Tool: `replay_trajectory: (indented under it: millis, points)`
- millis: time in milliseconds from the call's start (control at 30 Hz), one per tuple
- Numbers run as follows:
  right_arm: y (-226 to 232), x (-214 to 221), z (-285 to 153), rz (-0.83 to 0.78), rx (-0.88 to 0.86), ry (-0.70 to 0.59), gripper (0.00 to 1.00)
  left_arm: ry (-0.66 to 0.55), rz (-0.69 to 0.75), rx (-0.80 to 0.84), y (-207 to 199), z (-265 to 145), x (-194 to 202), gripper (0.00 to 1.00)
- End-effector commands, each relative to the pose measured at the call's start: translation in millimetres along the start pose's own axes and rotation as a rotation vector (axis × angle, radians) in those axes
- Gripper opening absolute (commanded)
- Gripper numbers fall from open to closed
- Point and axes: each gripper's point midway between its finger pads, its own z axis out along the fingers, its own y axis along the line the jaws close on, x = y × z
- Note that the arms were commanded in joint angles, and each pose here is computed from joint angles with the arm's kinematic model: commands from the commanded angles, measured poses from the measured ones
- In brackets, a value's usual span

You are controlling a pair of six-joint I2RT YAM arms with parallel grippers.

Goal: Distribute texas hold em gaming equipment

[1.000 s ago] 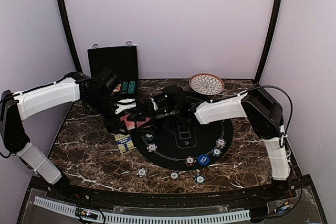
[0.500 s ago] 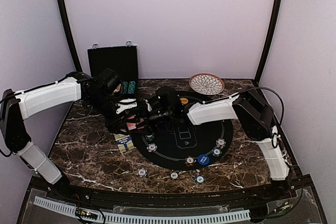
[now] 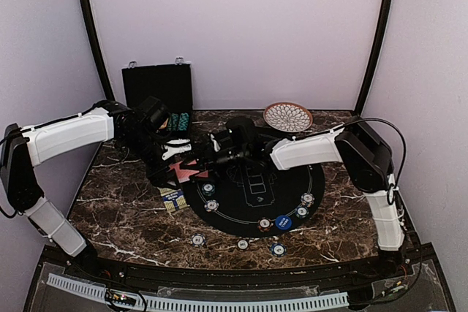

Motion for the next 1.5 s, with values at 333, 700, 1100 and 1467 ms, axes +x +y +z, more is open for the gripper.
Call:
replay_trajectory:
  millis: [333,700,1100,1467]
  points:
    - [11,0,-20,-0.010,0.021,-0.019,0.47,-0.016,0.003,-0.013,-2,-8,0,0.16]
    - [41,2,-31,-0.019,-0.065,-0.028,0.44,-0.001,0.002,-0.022,0,-6,4,0.16]
    - [41,8,-32,0.004,-0.088,-0.011,0.16,0.022,0.003,-0.031,2,-3,9,0.16]
    - [37,0,-51,0.022,-0.100,-0.027,0.00,0.042,0.001,-0.035,3,1,14,0.15]
